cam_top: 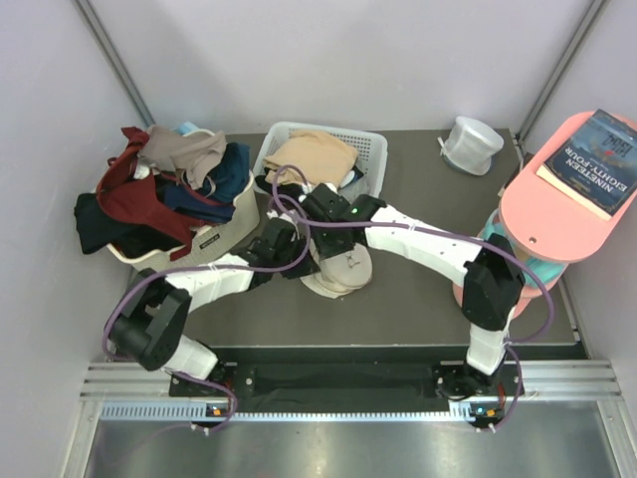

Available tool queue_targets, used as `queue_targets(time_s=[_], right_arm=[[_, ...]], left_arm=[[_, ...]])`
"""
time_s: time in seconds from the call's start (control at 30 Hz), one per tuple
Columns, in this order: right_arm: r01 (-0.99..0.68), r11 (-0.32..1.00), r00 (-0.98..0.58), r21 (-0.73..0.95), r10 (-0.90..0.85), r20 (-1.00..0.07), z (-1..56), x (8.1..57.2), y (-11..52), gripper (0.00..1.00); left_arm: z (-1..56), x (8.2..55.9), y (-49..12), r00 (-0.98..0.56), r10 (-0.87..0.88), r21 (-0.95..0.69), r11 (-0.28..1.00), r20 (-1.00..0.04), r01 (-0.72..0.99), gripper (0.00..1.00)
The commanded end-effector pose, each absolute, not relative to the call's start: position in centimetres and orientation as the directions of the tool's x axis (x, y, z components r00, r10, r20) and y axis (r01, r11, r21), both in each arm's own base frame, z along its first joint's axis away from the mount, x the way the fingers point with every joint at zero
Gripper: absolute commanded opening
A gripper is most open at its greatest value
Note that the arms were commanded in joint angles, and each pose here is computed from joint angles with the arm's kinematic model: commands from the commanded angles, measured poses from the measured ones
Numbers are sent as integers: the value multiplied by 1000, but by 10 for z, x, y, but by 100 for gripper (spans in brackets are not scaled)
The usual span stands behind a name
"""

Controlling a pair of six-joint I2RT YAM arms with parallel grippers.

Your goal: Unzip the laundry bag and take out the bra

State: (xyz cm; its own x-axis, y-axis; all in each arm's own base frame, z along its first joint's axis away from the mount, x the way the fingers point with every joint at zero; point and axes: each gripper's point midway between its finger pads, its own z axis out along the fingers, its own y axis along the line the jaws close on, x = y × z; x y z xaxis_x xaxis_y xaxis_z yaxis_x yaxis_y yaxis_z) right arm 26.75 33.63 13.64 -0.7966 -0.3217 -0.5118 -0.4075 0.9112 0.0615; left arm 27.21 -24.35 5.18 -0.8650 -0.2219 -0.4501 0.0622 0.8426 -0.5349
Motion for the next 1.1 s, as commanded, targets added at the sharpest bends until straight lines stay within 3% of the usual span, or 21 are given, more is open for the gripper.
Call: queue_targets(time_s=[0.0, 0.13, 0.23, 0.37, 0.5, 0.77, 1.07], right_arm=[[-456, 868, -765, 198, -269, -585, 162, 263, 361, 57], [-455, 857, -757, 243, -228, -612, 176, 260, 354, 84], [-432, 867, -752, 248, -194, -630, 185, 258, 337, 95], [-402, 866, -732, 298, -109, -673, 212, 253, 309, 100], [-369, 878, -726, 304, -68, -685, 200, 246, 274, 100], [-277, 898, -609, 342, 111, -785, 228, 241, 211, 100], [-255, 902, -560, 347, 155, -814, 239, 239, 193, 100]], left_arm=[[97, 282, -247, -795, -289, -594, 797, -533, 108, 54], [103, 273, -226, -780, -318, -562, 825, -539, 52, 87], [116, 266, -203, -743, -356, -532, 846, -566, 0, 99], [128, 257, -171, -684, -405, -492, 867, -607, -77, 99], [149, 248, -148, -620, -423, -474, 876, -661, -92, 99], [238, 248, -109, -452, -377, -391, 918, -808, -67, 99], [265, 245, -95, -417, -353, -348, 933, -838, -90, 99]])
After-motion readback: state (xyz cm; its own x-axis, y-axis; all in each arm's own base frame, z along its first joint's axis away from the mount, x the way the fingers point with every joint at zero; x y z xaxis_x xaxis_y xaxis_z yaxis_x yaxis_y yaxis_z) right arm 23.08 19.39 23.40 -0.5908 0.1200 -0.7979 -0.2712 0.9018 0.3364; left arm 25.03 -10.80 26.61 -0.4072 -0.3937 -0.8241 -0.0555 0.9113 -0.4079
